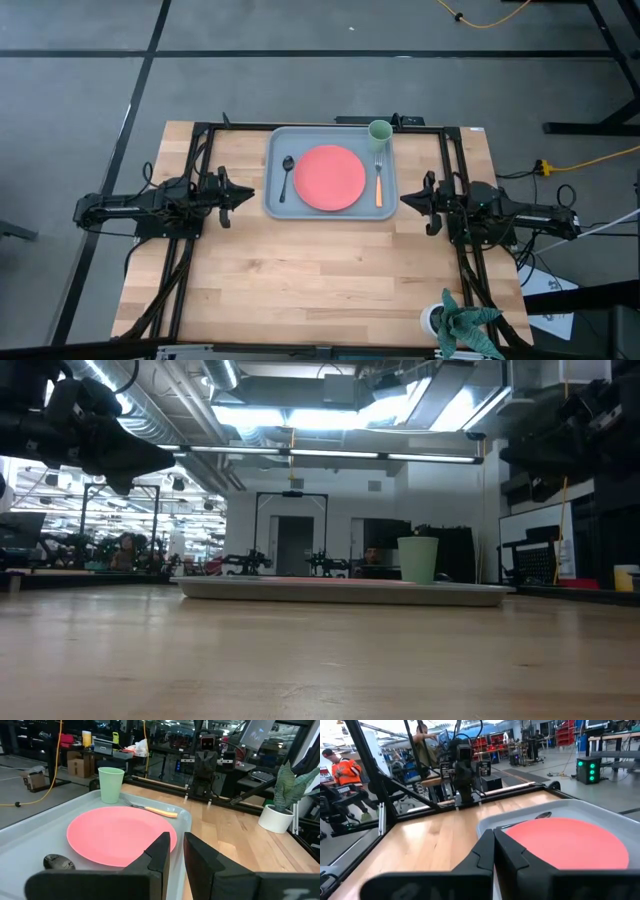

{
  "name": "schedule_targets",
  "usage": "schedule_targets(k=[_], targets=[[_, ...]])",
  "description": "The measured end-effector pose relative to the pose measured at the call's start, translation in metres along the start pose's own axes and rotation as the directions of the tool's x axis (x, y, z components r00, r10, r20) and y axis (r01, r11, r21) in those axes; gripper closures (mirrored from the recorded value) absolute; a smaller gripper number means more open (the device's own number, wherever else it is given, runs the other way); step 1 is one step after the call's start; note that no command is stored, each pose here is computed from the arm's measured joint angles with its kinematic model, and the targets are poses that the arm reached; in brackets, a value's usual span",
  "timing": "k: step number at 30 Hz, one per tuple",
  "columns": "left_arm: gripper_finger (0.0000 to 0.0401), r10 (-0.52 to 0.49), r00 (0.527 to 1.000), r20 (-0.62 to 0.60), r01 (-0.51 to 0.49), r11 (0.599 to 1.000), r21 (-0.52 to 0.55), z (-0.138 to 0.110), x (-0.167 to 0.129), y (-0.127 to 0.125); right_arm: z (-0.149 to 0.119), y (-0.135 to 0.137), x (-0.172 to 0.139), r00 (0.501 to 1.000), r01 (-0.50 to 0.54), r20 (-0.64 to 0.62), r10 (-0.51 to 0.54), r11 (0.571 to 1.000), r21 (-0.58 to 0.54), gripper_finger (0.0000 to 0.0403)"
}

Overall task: Pick and place plate/cup/fork/spoon on tray
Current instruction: Return to Home Position

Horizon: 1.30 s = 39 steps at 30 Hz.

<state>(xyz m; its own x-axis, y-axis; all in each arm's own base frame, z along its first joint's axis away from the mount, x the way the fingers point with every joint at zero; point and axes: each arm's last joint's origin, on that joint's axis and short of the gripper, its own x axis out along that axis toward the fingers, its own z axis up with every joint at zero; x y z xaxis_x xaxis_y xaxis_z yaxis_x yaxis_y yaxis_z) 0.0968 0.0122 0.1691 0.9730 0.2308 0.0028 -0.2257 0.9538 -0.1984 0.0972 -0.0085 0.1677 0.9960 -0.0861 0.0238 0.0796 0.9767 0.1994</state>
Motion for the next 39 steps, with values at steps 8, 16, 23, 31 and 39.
schedule_targets(k=[8,16,23,31,39], targets=[[0.0354,0.0,1.0,0.0,0.0,1.0,0.0,0.0,0.0,0.0,0.0,0.0,0.0,1.0,-0.001,0.0,0.001,1.0,0.001,0.0397],[0.0354,0.0,1.0,0.0,0.0,1.0,0.0,0.0,0.0,0.0,-0.0047,-0.0009,0.0036,0.998,0.01,-0.059,-0.01,1.0,0.001,0.0397],[0.0354,0.0,1.0,0.0,0.0,1.0,0.0,0.0,0.0,0.0,-0.0058,-0.0011,0.0045,0.997,0.013,-0.072,-0.013,1.0,0.0,0.0397],[0.0354,0.0,1.0,0.0,0.0,1.0,0.0,0.0,0.0,0.0,-0.0058,-0.0011,0.0045,0.997,0.013,-0.072,-0.013,1.0,0.0,0.0397],[0.0354,0.0,1.0,0.0,0.0,1.0,0.0,0.0,0.0,0.0,-0.0058,-0.0011,0.0045,0.997,0.013,-0.072,-0.013,1.0,0.0,0.0397]])
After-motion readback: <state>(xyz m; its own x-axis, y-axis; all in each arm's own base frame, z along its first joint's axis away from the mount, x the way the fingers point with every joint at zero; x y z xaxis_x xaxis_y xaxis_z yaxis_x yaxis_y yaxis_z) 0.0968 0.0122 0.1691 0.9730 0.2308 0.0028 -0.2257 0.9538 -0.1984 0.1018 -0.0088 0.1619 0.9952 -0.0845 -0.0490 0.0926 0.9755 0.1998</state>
